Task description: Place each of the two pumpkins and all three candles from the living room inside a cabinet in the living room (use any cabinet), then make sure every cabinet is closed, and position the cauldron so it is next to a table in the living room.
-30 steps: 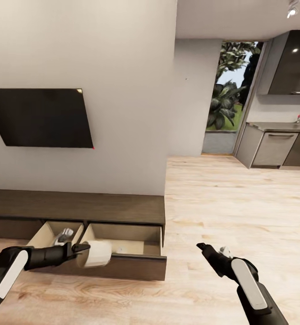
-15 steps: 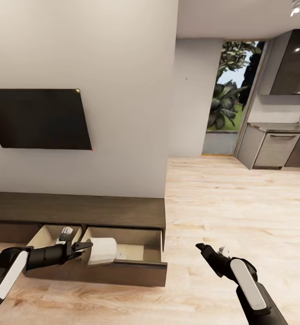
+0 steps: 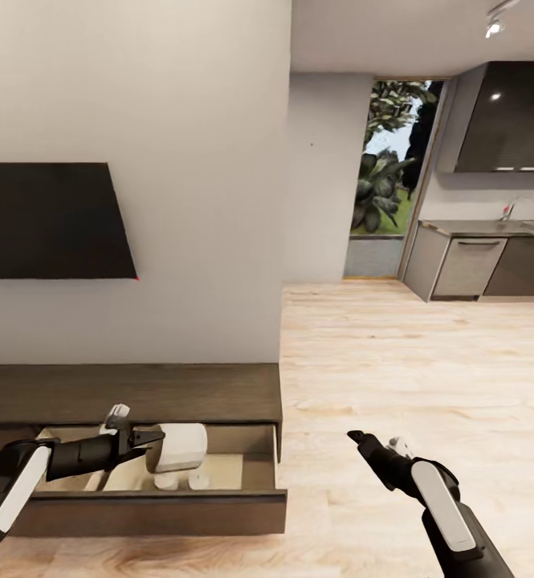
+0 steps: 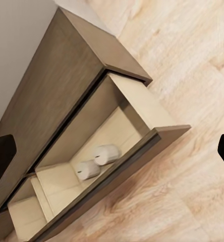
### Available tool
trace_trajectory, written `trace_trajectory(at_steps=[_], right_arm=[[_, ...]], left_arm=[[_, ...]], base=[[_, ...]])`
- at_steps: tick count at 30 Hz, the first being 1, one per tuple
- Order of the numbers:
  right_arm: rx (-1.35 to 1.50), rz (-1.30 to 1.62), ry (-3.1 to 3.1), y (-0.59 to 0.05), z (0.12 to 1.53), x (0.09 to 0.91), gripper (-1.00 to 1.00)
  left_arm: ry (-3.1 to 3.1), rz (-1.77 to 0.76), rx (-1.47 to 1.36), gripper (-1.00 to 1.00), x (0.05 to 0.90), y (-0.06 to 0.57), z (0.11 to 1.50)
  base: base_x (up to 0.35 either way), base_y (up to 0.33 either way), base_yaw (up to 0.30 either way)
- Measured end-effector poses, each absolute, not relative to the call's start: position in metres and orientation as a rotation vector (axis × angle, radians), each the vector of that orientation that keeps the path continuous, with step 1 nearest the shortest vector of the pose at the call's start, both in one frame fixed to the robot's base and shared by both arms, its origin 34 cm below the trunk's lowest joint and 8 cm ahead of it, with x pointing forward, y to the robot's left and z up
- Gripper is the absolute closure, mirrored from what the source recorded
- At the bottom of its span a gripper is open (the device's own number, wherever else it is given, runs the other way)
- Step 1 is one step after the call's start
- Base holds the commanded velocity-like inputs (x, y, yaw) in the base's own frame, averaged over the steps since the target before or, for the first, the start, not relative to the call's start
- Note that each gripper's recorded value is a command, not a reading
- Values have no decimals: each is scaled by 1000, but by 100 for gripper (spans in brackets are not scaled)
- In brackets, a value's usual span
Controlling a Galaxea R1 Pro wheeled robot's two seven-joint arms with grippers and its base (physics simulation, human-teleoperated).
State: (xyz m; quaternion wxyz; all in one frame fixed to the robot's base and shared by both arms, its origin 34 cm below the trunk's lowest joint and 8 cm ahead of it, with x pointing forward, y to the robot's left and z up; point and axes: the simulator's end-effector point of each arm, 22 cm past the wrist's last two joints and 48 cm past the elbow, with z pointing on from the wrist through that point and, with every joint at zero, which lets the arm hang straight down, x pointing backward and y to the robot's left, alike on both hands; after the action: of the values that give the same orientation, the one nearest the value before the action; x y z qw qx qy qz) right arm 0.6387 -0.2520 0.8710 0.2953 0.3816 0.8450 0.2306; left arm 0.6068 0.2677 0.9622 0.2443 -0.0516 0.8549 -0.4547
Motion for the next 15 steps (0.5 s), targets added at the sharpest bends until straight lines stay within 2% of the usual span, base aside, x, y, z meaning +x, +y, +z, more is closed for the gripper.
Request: trace_trajectory(at_steps=[6, 12, 15], right_arm=[[1014, 618, 2245, -251, 873, 639, -100], [1009, 620, 2248, -248, 873, 639, -100], [1006, 621, 2250, -247, 873, 639, -100]], left_arm=[[2329, -1247, -141, 100, 607, 267, 965], [2336, -1236, -144, 100, 607, 268, 963], [2338, -1233, -143, 100, 607, 268, 962]], base=[[25, 0, -63], [256, -21, -3], [142, -5, 0]])
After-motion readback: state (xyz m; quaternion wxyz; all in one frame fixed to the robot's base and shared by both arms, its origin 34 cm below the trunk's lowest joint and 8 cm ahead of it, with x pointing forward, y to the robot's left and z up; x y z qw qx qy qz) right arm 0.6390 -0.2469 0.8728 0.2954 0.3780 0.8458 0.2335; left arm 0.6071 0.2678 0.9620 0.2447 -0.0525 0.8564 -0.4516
